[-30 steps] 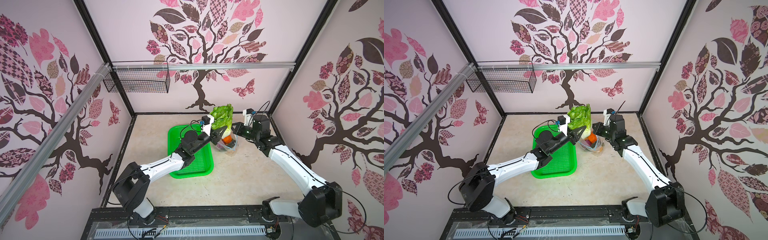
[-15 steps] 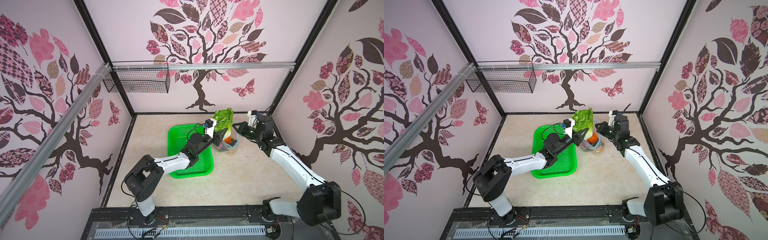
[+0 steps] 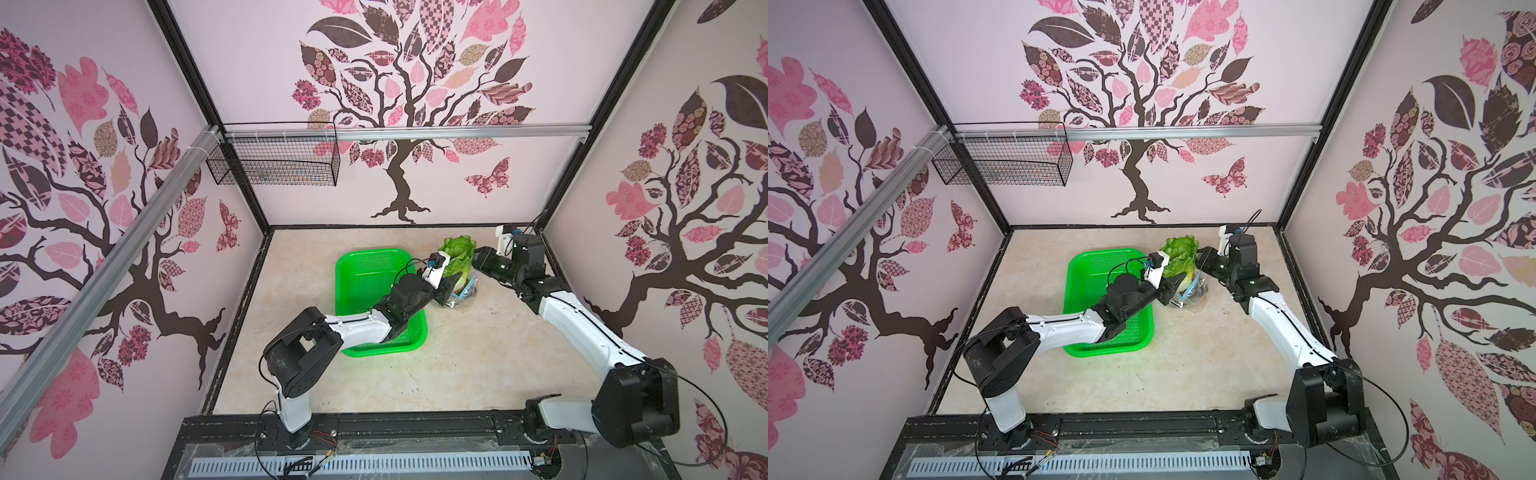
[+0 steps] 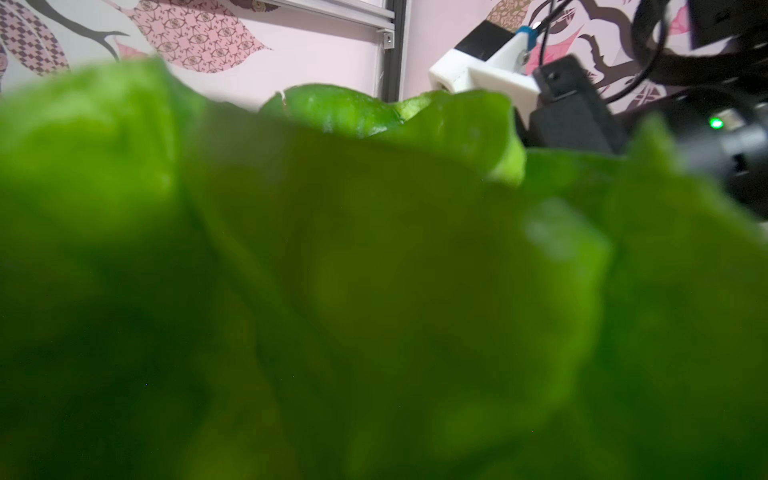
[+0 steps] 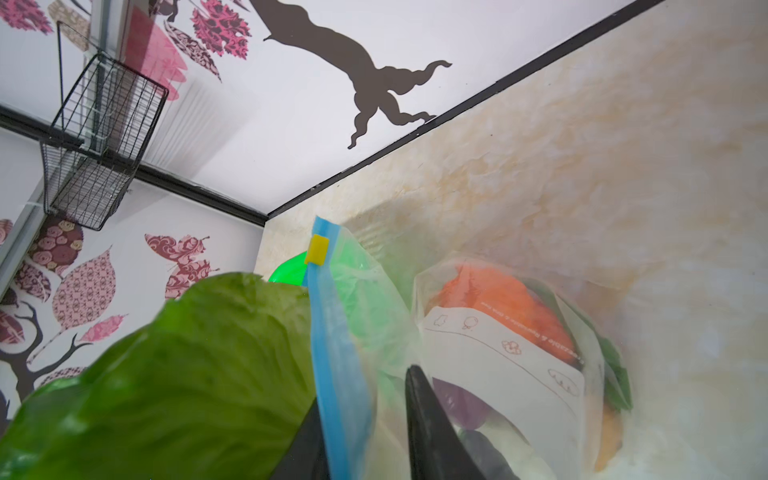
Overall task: Place the food in the zip-top bag and seal the zipper
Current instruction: 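Push the lettuce down into the bag mouth held open by the right gripper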
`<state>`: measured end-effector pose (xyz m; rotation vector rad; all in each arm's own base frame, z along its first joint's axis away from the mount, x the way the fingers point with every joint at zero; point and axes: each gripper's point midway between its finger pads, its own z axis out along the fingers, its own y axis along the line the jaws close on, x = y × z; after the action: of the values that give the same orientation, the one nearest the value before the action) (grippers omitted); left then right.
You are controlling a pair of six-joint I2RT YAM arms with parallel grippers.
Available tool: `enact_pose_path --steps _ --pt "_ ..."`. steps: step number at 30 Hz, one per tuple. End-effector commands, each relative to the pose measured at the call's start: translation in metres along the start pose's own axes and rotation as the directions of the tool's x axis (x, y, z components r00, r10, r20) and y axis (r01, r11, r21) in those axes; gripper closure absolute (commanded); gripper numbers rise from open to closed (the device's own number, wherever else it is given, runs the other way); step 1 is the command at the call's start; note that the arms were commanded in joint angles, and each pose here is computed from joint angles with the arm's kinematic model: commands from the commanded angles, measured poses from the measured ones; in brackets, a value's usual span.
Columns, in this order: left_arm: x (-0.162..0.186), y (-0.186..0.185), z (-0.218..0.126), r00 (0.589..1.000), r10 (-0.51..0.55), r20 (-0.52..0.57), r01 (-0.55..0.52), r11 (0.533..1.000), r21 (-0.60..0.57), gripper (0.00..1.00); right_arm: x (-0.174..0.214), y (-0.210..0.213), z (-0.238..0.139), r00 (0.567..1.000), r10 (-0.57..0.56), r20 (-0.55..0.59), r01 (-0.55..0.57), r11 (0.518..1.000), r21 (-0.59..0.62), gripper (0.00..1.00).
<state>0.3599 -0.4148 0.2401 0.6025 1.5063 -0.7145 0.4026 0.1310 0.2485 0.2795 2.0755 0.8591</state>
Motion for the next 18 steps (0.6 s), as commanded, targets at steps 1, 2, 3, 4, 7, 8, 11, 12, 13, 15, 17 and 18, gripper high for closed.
enact_pose_path --steps 1,2,3,4,7,8,11,12,13,15,17,18 --pt "-0.023 0.003 0.006 0.999 0.004 0.051 -0.003 1.000 -0.022 0.57 -0.007 -0.001 -0.014 0.997 -0.075 0.035 0.073 0.996 0.057 0.68" --pt "-0.024 0.003 0.006 0.998 0.001 0.055 0.001 1.000 -0.026 0.57 -0.008 -0.002 -0.016 0.996 -0.081 0.040 0.079 0.995 0.067 0.71" --pt "-0.026 0.004 0.006 0.998 -0.003 0.060 0.005 1.000 -0.031 0.56 -0.008 -0.004 -0.017 0.996 -0.085 0.040 0.082 0.994 0.075 0.76" --pt "-0.028 0.005 0.005 0.998 -0.005 0.064 0.007 0.999 -0.034 0.56 -0.008 -0.004 -0.018 0.996 -0.085 0.040 0.082 0.993 0.079 0.82" --pt "-0.038 0.006 0.002 0.996 -0.013 0.084 0.016 0.999 -0.043 0.56 -0.007 -0.007 -0.018 0.996 -0.085 0.036 0.081 0.992 0.093 0.95" --pt "-0.044 0.007 0.000 0.996 -0.016 0.093 0.021 0.998 -0.053 0.56 -0.007 -0.007 -0.019 0.996 -0.085 0.038 0.081 0.992 0.096 0.98" --pt "-0.060 0.012 -0.008 0.992 -0.021 0.125 0.032 0.996 -0.084 0.56 -0.009 -0.002 -0.018 0.995 -0.085 0.041 0.082 0.994 0.070 1.00" --pt "-0.067 0.012 -0.011 0.990 -0.023 0.138 0.035 0.996 -0.085 0.56 -0.009 0.001 -0.016 0.996 -0.083 0.037 0.081 0.995 0.053 1.00" --pt "-0.074 0.012 -0.014 0.987 -0.029 0.157 0.043 0.996 -0.084 0.56 -0.008 0.004 -0.014 0.997 -0.076 0.027 0.075 0.997 0.036 1.00" --pt "-0.086 0.011 -0.019 0.980 -0.049 0.195 0.065 0.995 -0.077 0.56 -0.005 0.009 -0.008 0.998 -0.057 0.002 0.057 0.998 0.001 1.00" --pt "-0.092 0.010 -0.023 0.972 -0.076 0.223 0.092 0.994 -0.061 0.56 -0.002 0.015 -0.004 0.999 -0.032 -0.021 0.031 0.999 -0.042 1.00" --pt "-0.093 0.009 -0.023 0.967 -0.089 0.237 0.105 0.993 -0.054 0.56 -0.001 0.018 -0.003 0.999 -0.024 -0.024 0.022 0.998 -0.059 1.00"
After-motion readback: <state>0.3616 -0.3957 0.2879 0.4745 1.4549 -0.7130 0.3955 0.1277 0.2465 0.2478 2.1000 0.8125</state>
